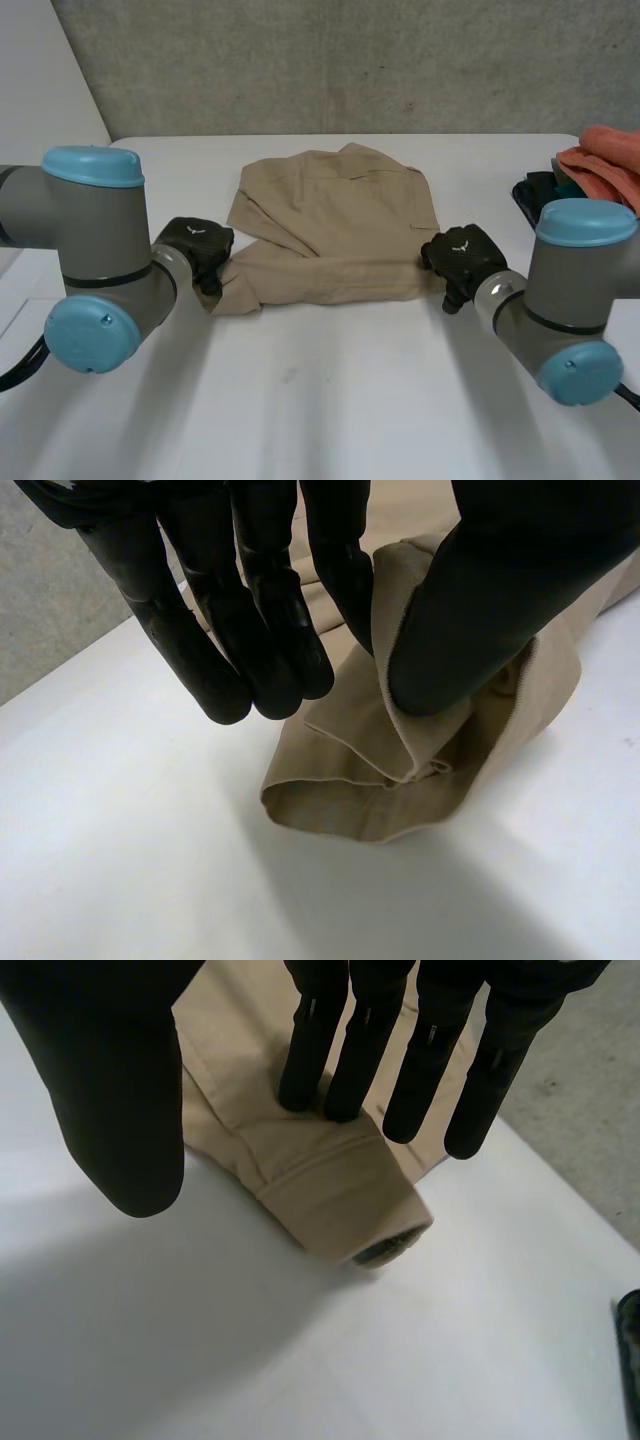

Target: Fold the laundry.

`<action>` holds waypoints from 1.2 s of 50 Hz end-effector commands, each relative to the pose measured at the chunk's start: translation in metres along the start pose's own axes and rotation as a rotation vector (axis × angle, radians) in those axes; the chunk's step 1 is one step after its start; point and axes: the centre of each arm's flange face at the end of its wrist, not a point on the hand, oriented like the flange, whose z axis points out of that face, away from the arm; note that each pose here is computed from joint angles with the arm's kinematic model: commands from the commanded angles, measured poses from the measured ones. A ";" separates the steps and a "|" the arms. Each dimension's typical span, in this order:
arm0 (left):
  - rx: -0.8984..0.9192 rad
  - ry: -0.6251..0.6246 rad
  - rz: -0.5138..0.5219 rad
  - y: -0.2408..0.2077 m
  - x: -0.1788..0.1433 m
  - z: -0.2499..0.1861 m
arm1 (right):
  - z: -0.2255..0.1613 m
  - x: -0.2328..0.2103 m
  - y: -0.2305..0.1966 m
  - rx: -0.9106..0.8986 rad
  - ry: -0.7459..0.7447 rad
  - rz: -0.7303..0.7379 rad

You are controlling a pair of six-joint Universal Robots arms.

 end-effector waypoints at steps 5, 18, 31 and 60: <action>-0.001 0.008 -0.007 0.000 -0.003 0.008 | 0.028 -0.016 0.003 0.048 -0.006 -0.026; 0.014 0.006 -0.020 -0.003 -0.010 0.018 | 0.059 -0.025 0.004 0.133 0.031 -0.122; 0.083 0.059 -0.077 -0.032 -0.025 -0.017 | 0.027 0.032 -0.051 0.180 0.159 -0.113; -0.014 0.068 0.002 -0.029 -0.033 -0.006 | -0.032 0.045 -0.077 -0.223 -0.173 -0.150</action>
